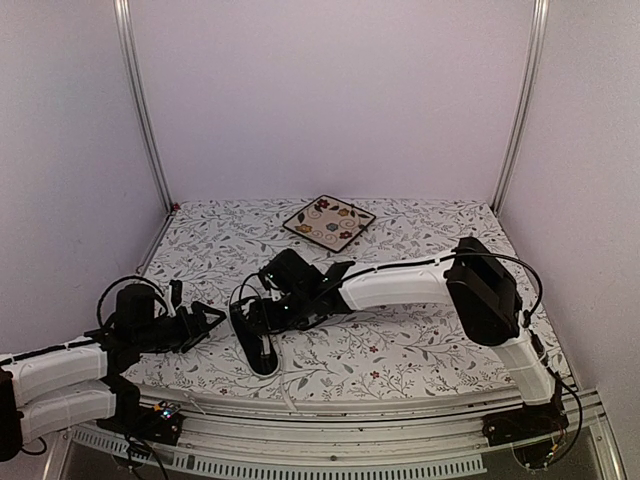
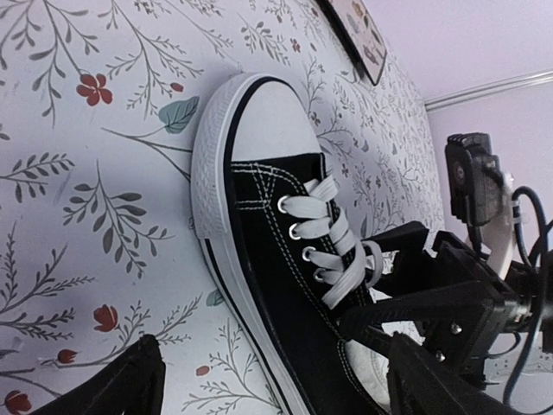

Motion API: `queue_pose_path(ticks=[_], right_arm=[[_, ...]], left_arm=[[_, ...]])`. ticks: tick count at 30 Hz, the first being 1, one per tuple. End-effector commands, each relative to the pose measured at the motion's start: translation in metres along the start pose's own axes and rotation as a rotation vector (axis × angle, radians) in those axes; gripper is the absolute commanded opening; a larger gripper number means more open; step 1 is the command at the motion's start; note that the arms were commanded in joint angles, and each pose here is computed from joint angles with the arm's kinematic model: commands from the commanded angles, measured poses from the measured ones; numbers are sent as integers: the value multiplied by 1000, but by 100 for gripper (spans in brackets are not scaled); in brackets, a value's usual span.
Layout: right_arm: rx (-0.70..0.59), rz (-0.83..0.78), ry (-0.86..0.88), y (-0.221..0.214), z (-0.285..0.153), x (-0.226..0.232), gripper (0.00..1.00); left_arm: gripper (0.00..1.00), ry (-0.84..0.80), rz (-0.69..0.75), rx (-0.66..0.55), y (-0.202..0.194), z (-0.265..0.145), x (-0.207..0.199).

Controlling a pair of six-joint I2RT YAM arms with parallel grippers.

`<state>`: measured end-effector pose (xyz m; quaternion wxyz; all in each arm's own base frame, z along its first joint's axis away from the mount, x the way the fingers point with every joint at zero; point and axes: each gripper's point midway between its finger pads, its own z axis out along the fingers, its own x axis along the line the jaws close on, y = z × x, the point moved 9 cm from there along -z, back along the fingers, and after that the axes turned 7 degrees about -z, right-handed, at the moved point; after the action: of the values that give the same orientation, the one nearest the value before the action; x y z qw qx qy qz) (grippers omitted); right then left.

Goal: Tie the shoes

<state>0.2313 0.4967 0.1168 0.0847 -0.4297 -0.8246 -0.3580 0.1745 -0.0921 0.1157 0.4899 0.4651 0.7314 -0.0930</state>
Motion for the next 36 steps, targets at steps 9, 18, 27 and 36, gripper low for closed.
queue_pose_path(ticks=[9,18,27,36], right_arm=[[-79,32,-72,11,8,2,11],[-302,119,-220,47,-126,-36,2],[-449,212,-478,34,-256,-122,2],[-381,209,-346,21,-197,-109,2]], left_arm=[[89,19,-31,7,0,-1,5],[89,22,-45,-19,8,-2,-3],[89,25,-75,-14,8,4,-1],[89,25,-72,4,9,7,-2]])
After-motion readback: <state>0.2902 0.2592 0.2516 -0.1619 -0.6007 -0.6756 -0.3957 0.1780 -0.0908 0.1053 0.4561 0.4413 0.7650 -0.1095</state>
